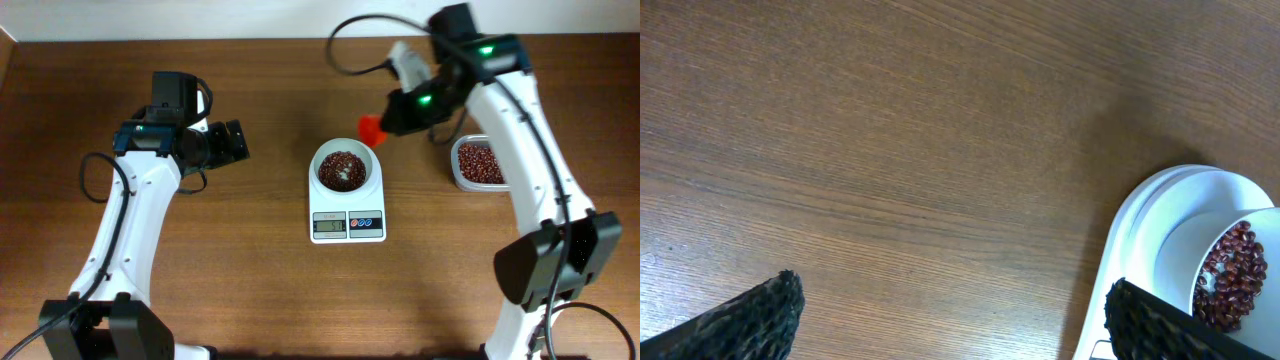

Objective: Scoop item into bowl and weigh 50g on scale
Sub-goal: 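Bring the scoop left over the bowl and lower it in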

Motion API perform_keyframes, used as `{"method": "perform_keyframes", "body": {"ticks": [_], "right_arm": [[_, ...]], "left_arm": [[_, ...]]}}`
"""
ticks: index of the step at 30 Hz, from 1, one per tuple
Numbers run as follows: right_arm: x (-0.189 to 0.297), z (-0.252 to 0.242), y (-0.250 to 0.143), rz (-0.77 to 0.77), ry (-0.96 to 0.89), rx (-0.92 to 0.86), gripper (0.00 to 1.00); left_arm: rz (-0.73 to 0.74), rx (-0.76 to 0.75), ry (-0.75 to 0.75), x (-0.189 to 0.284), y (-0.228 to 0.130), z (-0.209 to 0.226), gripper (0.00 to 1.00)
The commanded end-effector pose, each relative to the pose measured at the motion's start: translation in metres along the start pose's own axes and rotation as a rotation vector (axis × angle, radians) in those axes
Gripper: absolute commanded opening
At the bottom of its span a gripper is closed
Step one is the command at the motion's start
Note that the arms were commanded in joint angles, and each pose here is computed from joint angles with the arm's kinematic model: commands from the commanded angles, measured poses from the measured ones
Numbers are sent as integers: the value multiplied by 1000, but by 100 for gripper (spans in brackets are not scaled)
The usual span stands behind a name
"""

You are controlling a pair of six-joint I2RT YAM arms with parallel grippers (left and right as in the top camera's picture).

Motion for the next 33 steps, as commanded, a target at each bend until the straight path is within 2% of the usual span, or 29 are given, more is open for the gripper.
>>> {"method": "perform_keyframes", "body": {"ticks": [1, 9, 18, 28, 33], "right_arm": [[-14, 25, 2, 23, -88, 117, 4], [-59, 44, -3, 131, -230, 211, 4], [-100, 27, -7, 228, -302, 210, 4], [-125, 17, -17, 298, -286, 190, 4], [-127, 26, -20, 306, -179, 171, 4]], "left_arm": [[6, -6, -7, -2, 1, -2, 99], [6, -6, -7, -2, 1, -2, 99], [6, -7, -7, -2, 1, -2, 99], [6, -6, -7, -2, 1, -2, 99], [6, -6, -7, -2, 1, -2, 99]]}}
Point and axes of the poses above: each gripper's point midway between its finger pads, its own x axis back along the fingers, its own z axis along the line the jaws close on, y = z × x, the point moved 8 cm from there along x, back along the fingers
